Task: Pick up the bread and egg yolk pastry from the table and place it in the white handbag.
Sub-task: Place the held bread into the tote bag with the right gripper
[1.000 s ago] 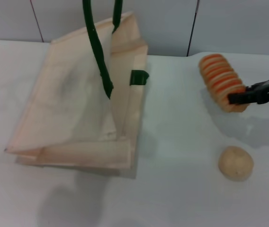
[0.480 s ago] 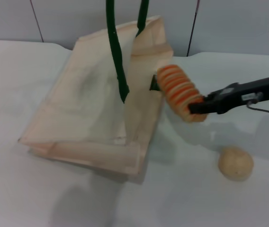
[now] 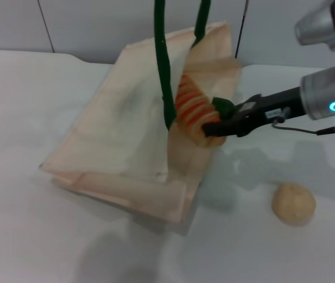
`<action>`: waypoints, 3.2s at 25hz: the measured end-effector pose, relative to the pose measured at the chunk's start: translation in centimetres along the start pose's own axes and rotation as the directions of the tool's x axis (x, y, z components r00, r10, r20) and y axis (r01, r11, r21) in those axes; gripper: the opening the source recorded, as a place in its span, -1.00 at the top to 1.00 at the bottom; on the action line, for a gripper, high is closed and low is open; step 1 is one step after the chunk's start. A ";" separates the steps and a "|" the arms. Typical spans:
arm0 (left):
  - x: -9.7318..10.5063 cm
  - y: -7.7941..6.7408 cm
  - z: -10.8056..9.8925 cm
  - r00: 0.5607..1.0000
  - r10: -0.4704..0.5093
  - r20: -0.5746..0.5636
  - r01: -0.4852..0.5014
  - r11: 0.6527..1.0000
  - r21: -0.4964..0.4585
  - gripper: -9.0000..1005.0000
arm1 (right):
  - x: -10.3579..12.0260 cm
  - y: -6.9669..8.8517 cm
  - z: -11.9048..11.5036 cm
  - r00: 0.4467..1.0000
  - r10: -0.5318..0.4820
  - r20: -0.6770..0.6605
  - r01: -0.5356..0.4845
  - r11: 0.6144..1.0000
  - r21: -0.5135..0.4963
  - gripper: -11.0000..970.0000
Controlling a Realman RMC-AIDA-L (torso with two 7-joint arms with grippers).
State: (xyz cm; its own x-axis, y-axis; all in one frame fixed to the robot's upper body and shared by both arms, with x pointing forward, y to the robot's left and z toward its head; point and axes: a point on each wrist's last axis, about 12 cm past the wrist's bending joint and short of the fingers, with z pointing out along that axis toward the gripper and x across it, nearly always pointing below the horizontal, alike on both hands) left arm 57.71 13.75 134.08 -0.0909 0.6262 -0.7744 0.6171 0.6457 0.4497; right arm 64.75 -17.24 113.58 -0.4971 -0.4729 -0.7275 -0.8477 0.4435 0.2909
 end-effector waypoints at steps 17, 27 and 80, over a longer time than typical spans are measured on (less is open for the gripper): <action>-1.7 -1.2 0.3 0.998 0.032 0.046 -0.033 0.999 0.023 0.77 | -2.1 2.2 4.5 0.994 -0.108 0.009 0.108 0.994 -0.026 0.42; -2.2 -1.6 0.4 0.997 0.039 0.064 -0.041 0.999 0.028 0.77 | -2.6 2.5 5.6 0.990 -0.142 0.018 0.142 0.990 0.006 0.42; 2.4 1.8 0.2 0.997 -0.061 -0.053 0.053 0.987 -0.149 0.76 | 1.9 -3.3 -7.0 0.991 0.101 -0.086 -0.077 0.967 0.244 -0.48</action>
State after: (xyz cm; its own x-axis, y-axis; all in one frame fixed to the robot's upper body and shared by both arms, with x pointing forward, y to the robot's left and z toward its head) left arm 58.76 16.30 132.91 -0.1697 0.6075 -0.7760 0.4881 0.7358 0.4694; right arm 65.32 -24.95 115.57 -0.5941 -0.4897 -0.6382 -0.7362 0.6507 0.1860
